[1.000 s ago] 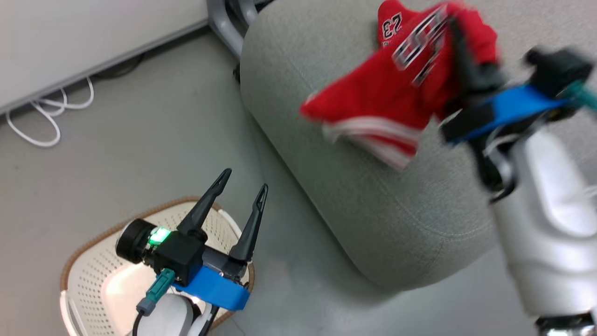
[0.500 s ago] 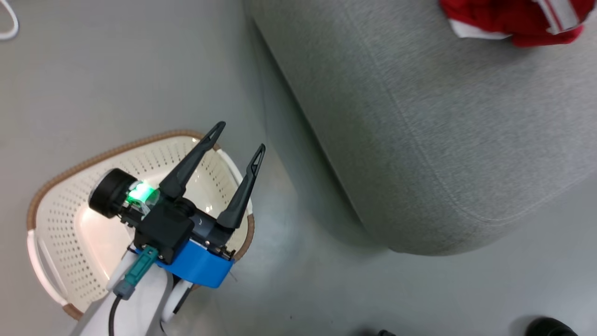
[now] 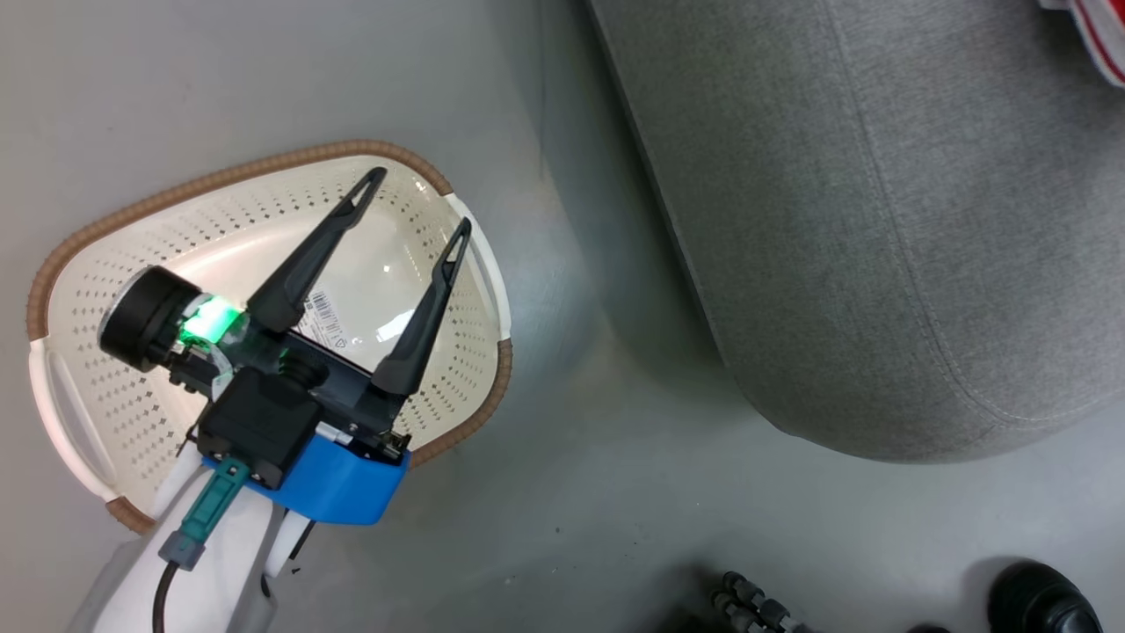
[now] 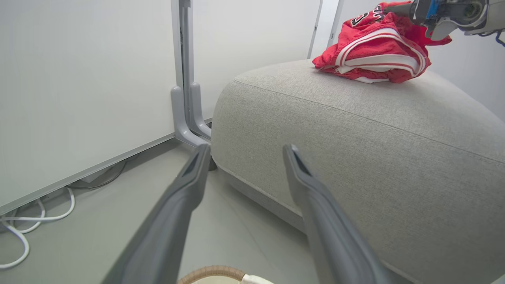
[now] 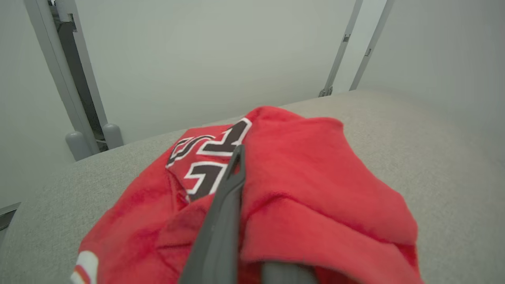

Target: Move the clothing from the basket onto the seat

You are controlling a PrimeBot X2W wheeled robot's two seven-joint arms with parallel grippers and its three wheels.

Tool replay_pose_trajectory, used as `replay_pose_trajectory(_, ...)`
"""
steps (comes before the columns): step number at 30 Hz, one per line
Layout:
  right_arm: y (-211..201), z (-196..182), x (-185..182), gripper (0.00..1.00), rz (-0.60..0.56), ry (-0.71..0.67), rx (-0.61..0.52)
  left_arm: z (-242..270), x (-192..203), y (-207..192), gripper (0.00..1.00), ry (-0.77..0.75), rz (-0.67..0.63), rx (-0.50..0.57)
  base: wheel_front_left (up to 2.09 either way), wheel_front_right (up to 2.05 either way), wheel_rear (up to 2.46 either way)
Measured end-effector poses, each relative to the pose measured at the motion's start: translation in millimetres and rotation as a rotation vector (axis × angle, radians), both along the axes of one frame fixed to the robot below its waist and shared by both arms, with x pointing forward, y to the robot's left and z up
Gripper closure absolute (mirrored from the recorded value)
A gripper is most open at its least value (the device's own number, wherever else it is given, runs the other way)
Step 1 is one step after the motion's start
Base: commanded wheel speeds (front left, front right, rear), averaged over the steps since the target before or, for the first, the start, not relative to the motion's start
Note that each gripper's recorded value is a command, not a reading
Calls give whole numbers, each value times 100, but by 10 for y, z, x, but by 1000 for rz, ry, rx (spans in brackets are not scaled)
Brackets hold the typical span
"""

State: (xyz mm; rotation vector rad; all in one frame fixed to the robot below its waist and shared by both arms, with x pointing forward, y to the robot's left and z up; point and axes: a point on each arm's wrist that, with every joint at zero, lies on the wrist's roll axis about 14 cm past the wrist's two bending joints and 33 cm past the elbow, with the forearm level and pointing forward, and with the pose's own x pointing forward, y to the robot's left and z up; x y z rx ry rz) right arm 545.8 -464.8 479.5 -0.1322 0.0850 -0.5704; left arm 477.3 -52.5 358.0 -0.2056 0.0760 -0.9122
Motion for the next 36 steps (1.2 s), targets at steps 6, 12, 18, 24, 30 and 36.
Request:
replay_pose_trajectory(6,-40,-237,-99,14,-34,49,43,-14,20,37,0,1,12,6,0,0,0)
replay_pose_trajectory(12,-8,-385,-129,0,-33,112,75,23,31,31,0,0,22,0,0,0,0)
replay_pose_trajectory(18,11,-348,-129,0,-20,118,74,88,40,16,0,3,35,-10,0,0,0)
replay_pose_trajectory(24,118,-336,-162,0,14,138,79,246,41,3,0,-4,56,-22,0,0,0)
replay_pose_trajectory(30,222,-298,-312,0,47,154,77,480,23,12,0,-20,85,-33,0,0,0)
replay_pose_trajectory(36,287,-207,-564,0,75,162,54,657,-84,78,0,2,133,-40,0,0,0)
